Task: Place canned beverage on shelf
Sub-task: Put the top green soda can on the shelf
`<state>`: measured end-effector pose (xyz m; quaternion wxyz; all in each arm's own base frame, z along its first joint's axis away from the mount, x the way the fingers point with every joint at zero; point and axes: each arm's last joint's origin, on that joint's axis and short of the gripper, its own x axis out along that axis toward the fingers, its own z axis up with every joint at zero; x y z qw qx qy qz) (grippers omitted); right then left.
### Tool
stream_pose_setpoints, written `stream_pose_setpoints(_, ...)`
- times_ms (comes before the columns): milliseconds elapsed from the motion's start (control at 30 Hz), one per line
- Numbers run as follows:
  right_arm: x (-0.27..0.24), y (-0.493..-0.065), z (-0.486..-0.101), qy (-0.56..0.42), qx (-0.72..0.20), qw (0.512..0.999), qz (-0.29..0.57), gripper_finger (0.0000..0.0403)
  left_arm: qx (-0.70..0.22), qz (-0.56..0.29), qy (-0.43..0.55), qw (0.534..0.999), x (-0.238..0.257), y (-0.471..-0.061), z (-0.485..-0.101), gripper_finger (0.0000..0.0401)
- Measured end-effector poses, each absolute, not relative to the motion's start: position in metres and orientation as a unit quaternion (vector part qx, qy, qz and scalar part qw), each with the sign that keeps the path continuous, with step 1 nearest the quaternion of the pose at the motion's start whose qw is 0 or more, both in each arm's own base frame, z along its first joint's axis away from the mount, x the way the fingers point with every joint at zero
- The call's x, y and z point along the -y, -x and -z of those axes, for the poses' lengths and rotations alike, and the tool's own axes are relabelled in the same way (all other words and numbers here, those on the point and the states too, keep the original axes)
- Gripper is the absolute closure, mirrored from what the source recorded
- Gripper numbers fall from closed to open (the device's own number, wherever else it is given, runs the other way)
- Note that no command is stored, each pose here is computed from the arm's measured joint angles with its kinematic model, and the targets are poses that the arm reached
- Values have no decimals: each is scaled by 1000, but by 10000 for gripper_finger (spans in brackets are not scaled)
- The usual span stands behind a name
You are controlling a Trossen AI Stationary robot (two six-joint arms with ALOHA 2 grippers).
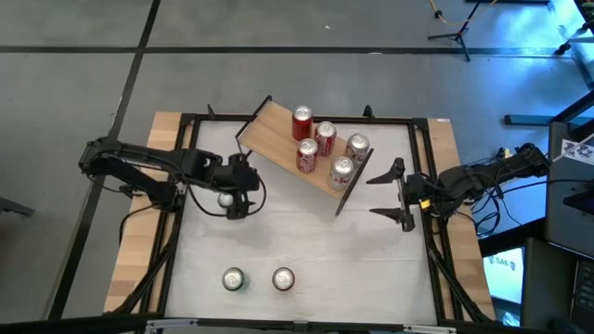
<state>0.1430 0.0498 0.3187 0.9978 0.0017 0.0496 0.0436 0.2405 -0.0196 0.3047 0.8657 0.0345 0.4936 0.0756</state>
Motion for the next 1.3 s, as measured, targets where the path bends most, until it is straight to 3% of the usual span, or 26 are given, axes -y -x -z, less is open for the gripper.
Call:
stream_pose_setpoints(267,-43,-129,-319,-8,-59,998,-30,54,-486,-112,48,865,24,-232,-343,56)
stream_pose_setpoints(600,-32,-103,-319,-6,-40,999,-21,54,-553,-196,133,799,25,-195,-377,56)
stream_pose_setpoints(833,-34,-108,-289,-9,-35,999,-22,54,-567,-255,213,753,27,-188,-369,56)
stream_pose_setpoints(1300,-38,-115,-260,-29,-33,998,-48,54,-615,-304,219,694,21,-194,-301,56)
